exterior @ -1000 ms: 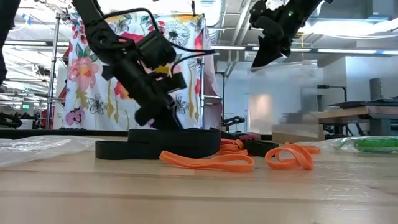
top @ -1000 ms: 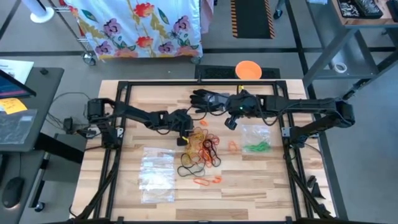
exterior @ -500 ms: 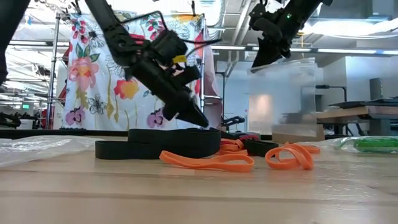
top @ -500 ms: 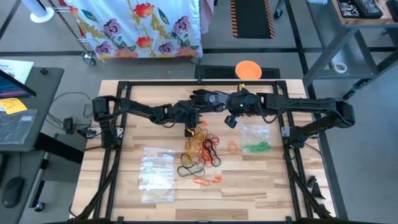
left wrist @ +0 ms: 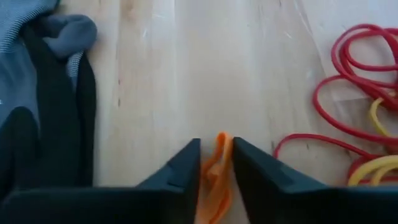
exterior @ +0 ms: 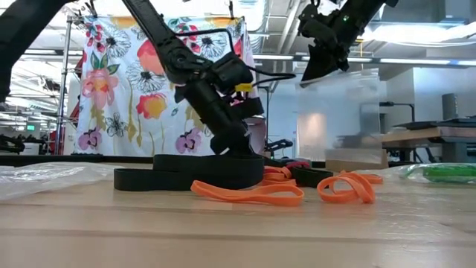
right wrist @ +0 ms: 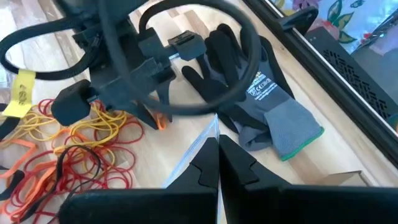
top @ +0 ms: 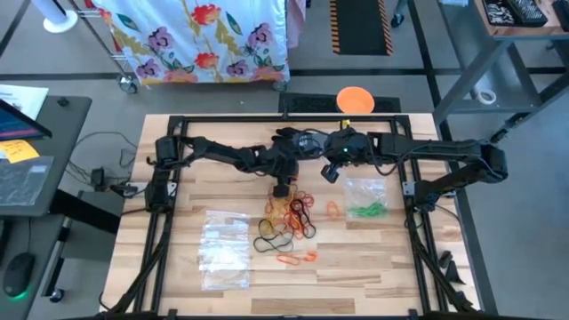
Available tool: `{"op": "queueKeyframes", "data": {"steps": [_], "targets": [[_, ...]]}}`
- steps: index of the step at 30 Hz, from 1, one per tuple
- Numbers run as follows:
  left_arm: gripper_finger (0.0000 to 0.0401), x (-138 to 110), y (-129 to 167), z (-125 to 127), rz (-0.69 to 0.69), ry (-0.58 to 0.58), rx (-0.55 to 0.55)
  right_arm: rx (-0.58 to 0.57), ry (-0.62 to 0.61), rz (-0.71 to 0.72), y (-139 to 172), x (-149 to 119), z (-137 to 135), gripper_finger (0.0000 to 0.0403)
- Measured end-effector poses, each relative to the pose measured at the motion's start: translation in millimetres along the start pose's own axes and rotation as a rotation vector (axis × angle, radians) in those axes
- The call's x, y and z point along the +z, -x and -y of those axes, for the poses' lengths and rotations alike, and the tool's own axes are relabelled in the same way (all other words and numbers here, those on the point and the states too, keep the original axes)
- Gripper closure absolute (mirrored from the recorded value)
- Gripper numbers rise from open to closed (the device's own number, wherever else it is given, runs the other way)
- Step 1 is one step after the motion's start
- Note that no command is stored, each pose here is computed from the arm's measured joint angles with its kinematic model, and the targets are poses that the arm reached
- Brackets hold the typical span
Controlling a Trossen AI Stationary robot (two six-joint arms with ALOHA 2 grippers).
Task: Sort rubber bands
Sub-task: Put the orange rubber band into the transparent zip bag
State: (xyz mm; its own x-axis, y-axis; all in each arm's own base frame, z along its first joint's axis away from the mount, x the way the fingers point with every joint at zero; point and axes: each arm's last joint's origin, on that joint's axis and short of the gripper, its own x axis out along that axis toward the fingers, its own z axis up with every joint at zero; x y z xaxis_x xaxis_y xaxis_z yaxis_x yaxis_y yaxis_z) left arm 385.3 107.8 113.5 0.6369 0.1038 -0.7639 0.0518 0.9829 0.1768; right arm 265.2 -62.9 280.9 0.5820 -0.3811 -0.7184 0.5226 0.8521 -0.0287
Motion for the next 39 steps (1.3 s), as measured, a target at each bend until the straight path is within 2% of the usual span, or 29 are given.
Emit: {"op": "queueKeyframes", "data": {"steps": [3, 7, 9, 14, 19, 21, 27, 35, 39], "targets": [[0.0386, 1.4, 8.1, 0.0, -0.025, -0.003, 0.017, 0.0, -0.003, 0.001, 0.0, 0.1, 0.0, 0.0403], [0.0396, -1.5, 23.0, 0.4, -0.035, -0.009, 0.035, -0.001, -0.006, 0.003, 0.1, 0.3, 0.0, 0.0403], [0.0397, -0.4, 33.9, 4.4, 0.006, -0.017, 0.046, 0.002, -0.008, 0.013, -0.3, 1.3, -0.4, 0.0403], [0.0399, 13.0, 76.7, 18.5, 0.306, -0.058, 0.082, 0.066, -0.013, 0.061, -0.1, 6.8, -3.7, 0.0403], [0.04, 20.3, 119.7, 32.7, 0.741, -0.151, 0.094, 0.159, -0.021, 0.111, -5.0, 13.8, -9.2, 0.0403], [0.04, 22.5, 126.0, 35.2, 0.828, -0.169, 0.103, 0.165, -0.02, 0.099, -13.6, 13.9, -10.4, 0.0403], [0.0401, 31.9, 120.9, 35.6, 0.863, -0.25, 0.026, 0.316, -0.043, 0.106, -44.5, 19.9, -13.9, 0.0403], [0.0401, 39.5, 125.8, 32.3, 0.901, -0.338, 0.083, 0.408, -0.077, 0.094, -69.9, 21.8, -8.3, 0.0403], [0.0401, 43.0, 125.6, 26.8, 0.893, -0.392, 0.097, 0.456, -0.088, 0.094, -72.0, 22.7, -9.0, 0.0403]]}}
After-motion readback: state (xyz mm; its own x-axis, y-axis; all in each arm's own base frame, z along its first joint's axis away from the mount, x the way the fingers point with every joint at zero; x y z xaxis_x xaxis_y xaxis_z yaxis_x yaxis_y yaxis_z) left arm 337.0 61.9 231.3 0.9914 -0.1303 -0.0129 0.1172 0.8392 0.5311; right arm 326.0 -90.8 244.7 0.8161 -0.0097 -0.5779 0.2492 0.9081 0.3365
